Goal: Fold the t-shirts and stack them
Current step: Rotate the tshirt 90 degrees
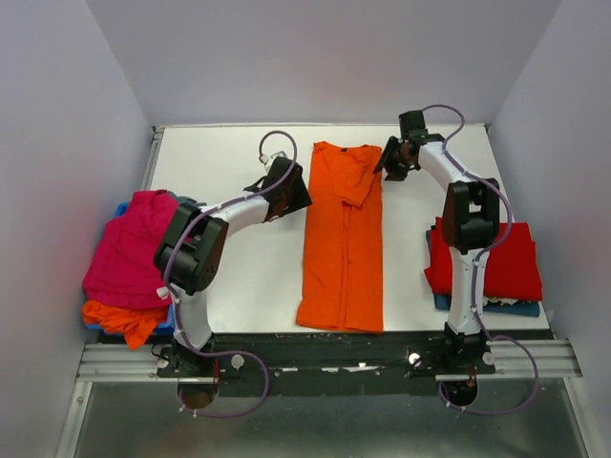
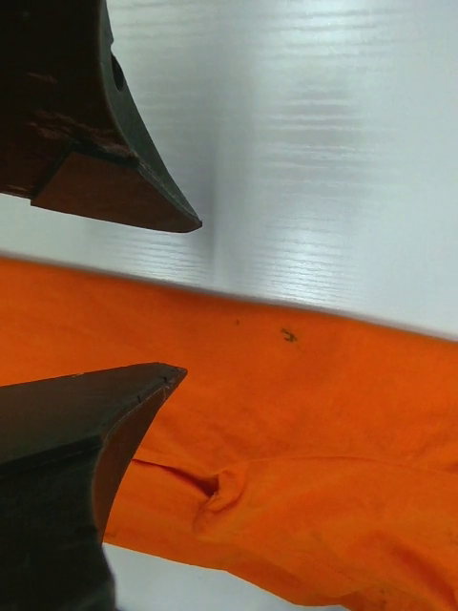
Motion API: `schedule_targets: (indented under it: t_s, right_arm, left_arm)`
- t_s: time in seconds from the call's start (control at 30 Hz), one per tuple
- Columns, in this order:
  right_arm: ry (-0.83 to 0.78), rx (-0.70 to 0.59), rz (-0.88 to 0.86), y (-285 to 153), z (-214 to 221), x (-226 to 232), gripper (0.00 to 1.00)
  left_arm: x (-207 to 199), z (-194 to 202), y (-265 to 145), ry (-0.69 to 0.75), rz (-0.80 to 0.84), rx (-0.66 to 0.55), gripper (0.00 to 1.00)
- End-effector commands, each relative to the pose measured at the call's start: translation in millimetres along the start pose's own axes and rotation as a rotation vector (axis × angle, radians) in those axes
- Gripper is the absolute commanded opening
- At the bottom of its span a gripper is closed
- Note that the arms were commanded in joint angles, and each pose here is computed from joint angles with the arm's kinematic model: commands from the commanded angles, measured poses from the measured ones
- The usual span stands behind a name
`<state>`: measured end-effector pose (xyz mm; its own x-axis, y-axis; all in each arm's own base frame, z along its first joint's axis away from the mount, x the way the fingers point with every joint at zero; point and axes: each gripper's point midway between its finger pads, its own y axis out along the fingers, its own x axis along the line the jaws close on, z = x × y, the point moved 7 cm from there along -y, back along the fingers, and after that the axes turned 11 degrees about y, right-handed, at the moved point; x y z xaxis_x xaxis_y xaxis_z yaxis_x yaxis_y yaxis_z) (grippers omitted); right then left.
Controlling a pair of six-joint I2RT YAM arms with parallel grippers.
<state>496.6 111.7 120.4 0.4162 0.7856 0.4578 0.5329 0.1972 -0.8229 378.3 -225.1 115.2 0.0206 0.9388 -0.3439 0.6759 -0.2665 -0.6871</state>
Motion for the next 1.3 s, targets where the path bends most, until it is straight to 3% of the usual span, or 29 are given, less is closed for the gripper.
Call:
schedule_targets:
  t_s: [0.0, 0.13, 0.3, 0.5, 0.57, 0.67, 0.83, 1.27]
  right_arm:
    - [0.012, 0.053, -0.008, 24, 2, -4, 0.53]
    - [0.020, 0.080, -0.014, 33, 5, -4, 0.53]
    - [0.030, 0.095, -0.007, 42, 6, -5, 0.47]
    - [0.042, 0.108, -0.007, 51, 5, -4, 0.26]
    - [0.040, 0.104, -0.011, 52, 2, -1, 0.18]
    - [0.044, 0.091, -0.006, 54, -4, 2, 0.01]
    - [0.048, 0.078, -0.036, 60, -12, 11, 0.01]
    - [0.074, 0.035, -0.099, 74, -30, 26, 0.01]
  left_arm:
    - [-8, -5, 19, 0.010, 0.054, 0.020, 0.67]
    - [-5, 1, 36, 0.003, 0.040, 0.056, 0.67]
    - [-1, 4, 50, -0.028, 0.050, 0.090, 0.58]
    - [-1, 7, 64, -0.043, 0.049, 0.110, 0.45]
    - [2, 8, 71, -0.054, 0.043, 0.116, 0.37]
    - [4, 6, 79, -0.073, 0.042, 0.120, 0.14]
    - [7, -1, 87, -0.097, 0.033, 0.108, 0.00]
    - [9, -12, 105, -0.139, 0.008, 0.078, 0.00]
